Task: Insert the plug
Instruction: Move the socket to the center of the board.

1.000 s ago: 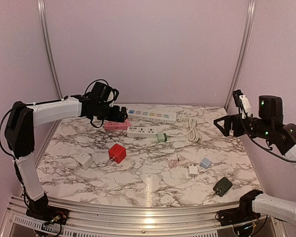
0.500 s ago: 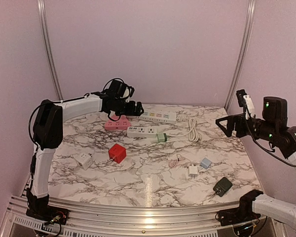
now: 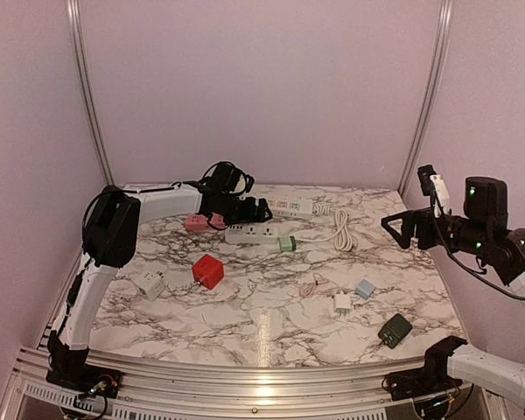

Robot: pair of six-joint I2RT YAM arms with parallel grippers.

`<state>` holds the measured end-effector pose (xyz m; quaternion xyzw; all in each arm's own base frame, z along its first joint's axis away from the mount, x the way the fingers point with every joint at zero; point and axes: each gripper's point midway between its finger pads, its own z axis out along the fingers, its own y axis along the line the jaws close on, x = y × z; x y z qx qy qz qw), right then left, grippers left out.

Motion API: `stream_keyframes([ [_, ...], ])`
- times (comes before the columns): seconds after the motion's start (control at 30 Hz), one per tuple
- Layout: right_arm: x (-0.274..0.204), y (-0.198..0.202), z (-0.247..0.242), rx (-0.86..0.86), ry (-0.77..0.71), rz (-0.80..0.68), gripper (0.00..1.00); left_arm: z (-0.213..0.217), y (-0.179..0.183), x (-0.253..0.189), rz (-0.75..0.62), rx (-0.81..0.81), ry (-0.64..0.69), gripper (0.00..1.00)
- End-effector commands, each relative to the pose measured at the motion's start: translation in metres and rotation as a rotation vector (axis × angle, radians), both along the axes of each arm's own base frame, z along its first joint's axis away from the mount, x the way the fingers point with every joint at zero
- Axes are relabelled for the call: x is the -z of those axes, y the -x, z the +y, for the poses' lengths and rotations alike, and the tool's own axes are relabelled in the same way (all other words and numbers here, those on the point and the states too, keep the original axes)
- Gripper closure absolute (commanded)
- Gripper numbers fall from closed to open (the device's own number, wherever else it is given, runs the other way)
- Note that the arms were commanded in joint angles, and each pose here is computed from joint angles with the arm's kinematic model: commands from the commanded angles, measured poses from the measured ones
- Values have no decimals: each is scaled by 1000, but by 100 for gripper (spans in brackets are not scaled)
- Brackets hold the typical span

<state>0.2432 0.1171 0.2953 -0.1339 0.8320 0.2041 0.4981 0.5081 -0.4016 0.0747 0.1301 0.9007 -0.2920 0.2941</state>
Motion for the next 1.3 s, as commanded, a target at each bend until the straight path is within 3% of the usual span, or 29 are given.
stream_keyframes([
  [0.0, -3, 3, -1, 3, -19, -6, 1, -17, -13, -12, -50, 23, 73, 1],
  [0.33, -1, 3, -1, 3, -28, -3, 1, -15, -4, 25, 37, 32, 41, 1],
  [0.87, 1, -1, 4, -13, -39, 4, 1, -10, 68, 47, 177, 158, -24, 2],
  [1.27, 0, 3, 3, -13, -38, -5, 1, -8, 93, 34, 152, 248, -44, 1],
])
